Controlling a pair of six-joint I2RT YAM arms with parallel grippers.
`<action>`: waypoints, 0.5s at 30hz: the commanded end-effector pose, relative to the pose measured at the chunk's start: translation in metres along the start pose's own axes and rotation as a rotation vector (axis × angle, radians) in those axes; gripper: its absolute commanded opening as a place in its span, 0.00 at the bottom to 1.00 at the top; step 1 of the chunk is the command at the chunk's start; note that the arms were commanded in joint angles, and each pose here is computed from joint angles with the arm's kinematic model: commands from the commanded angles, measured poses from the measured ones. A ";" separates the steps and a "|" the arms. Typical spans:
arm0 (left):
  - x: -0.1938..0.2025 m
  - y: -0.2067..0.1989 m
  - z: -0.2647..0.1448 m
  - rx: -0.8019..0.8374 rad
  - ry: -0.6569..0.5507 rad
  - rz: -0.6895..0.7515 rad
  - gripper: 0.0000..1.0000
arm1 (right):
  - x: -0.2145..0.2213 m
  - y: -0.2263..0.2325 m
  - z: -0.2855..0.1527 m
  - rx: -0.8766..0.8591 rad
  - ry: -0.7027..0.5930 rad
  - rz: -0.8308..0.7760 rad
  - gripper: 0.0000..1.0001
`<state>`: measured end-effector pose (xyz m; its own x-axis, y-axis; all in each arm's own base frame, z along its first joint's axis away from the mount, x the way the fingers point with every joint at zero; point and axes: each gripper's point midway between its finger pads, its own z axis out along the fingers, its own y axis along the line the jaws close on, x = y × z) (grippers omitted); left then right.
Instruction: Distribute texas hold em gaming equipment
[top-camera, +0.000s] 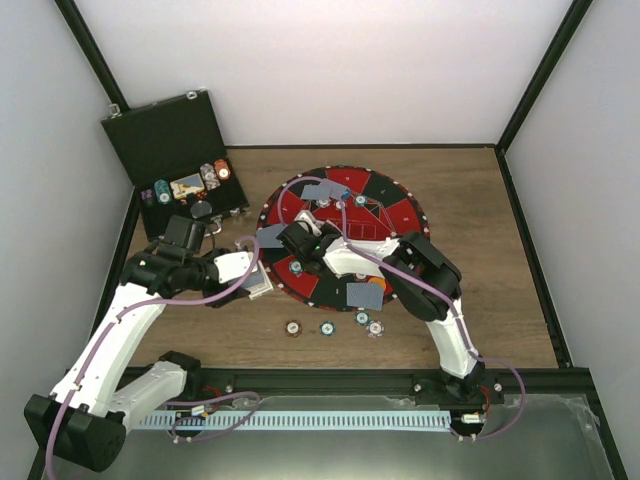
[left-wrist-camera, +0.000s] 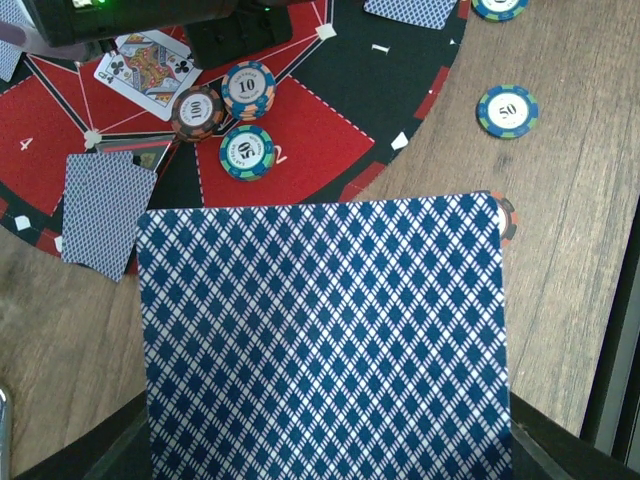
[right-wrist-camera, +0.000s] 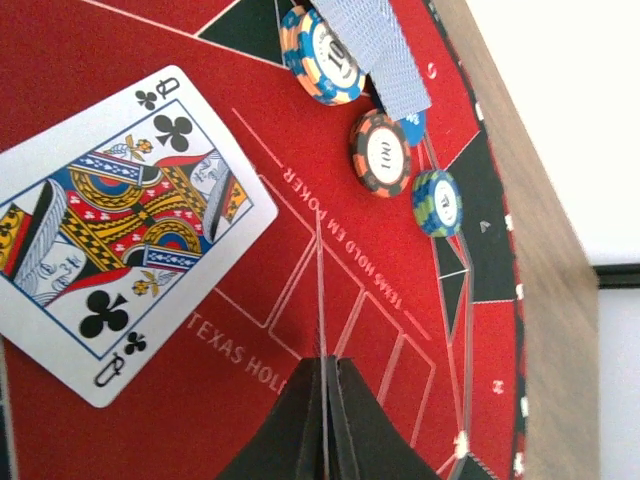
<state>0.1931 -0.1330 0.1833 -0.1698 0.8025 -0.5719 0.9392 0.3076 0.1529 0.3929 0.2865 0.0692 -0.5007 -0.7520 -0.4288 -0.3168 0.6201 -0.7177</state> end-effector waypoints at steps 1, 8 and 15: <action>-0.009 0.002 -0.009 -0.024 -0.031 0.021 0.17 | 0.001 0.014 0.004 -0.037 0.009 0.029 0.06; -0.011 0.003 -0.010 -0.023 -0.034 0.022 0.17 | 0.007 0.029 -0.016 -0.233 0.058 0.102 0.66; -0.011 0.003 -0.010 -0.024 -0.036 0.027 0.18 | -0.013 0.011 -0.048 -0.356 0.038 0.235 0.84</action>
<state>0.1923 -0.1322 0.1838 -0.1692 0.8037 -0.5705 0.9383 0.3085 0.1564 0.3627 0.2974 0.0543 -0.5959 -0.6669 -0.4475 -0.4440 0.7379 -0.5084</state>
